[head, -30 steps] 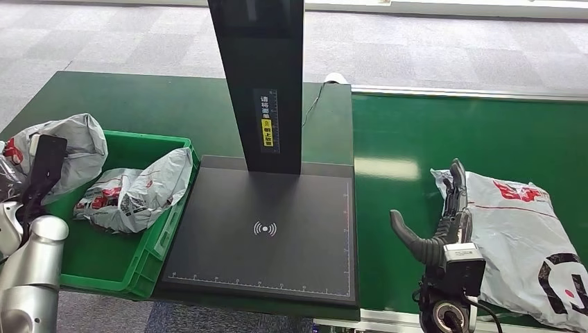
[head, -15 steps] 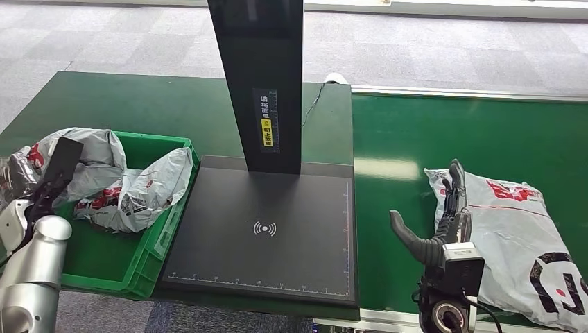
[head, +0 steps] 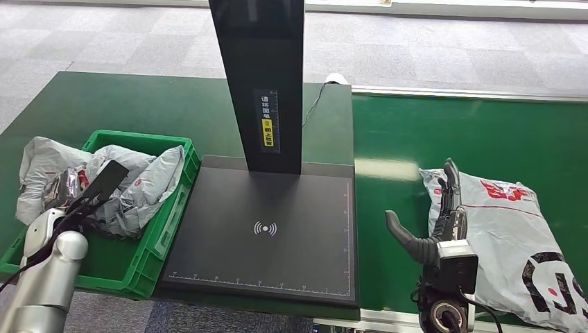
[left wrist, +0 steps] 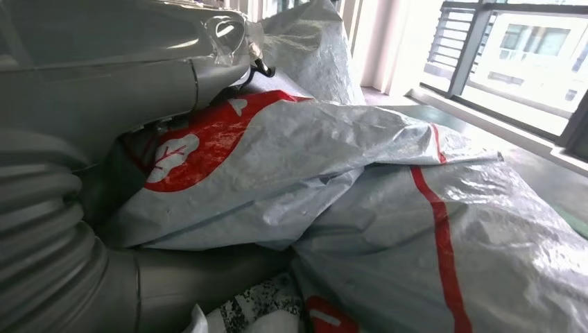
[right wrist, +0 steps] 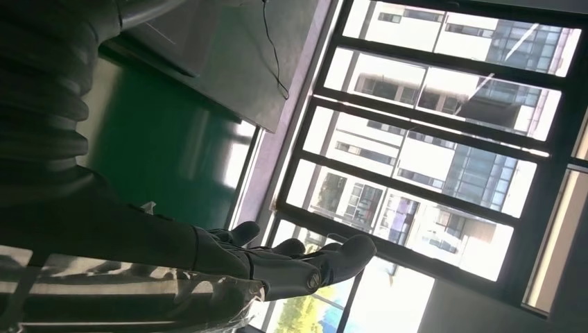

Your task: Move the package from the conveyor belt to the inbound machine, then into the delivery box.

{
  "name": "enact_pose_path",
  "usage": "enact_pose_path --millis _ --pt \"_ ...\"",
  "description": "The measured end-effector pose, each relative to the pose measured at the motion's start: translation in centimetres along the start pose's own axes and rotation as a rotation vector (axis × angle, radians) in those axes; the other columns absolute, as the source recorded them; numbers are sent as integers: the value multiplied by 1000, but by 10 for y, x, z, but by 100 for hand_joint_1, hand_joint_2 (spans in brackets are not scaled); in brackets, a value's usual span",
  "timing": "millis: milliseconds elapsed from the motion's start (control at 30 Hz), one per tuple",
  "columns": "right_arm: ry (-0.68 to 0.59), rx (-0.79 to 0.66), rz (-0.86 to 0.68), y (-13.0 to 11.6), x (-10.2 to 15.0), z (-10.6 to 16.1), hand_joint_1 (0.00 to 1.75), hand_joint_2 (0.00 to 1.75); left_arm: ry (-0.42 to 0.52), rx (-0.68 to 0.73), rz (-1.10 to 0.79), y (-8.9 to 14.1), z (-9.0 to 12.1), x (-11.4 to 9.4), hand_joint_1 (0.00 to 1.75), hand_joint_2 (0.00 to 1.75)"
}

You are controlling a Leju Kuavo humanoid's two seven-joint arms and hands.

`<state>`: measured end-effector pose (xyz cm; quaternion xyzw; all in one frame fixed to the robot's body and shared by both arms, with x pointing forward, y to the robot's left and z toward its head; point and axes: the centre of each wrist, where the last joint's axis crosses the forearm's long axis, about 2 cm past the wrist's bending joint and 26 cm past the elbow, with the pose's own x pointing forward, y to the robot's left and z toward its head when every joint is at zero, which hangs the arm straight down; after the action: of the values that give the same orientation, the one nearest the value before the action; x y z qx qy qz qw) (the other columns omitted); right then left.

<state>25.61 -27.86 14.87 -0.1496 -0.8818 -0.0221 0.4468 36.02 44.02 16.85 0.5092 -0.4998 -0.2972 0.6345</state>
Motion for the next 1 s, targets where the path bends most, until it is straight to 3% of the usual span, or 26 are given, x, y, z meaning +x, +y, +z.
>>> enact_pose_path --millis 33,100,133,167,267,467,1000 --pt "0 1 1 0 0 0 0 175 -10 -9 -5 -1 2 2 142 175" --pt "1 2 1 0 0 0 0 175 -25 -19 -20 -3 6 5 55 175" --pt "2 3 2 0 0 0 0 175 -31 -19 -26 -3 8 6 20 175" --pt "4 4 2 0 0 0 0 175 -36 -14 -29 -4 10 8 0 175" --pt "8 8 3 -1 0 3 0 175 -62 41 -11 -5 15 14 0 175" --pt "8 11 7 -2 3 12 0 175 -192 283 181 3 28 36 0 175" --pt "-3 -19 6 -5 5 19 0 175 -473 570 418 26 56 82 0 175"
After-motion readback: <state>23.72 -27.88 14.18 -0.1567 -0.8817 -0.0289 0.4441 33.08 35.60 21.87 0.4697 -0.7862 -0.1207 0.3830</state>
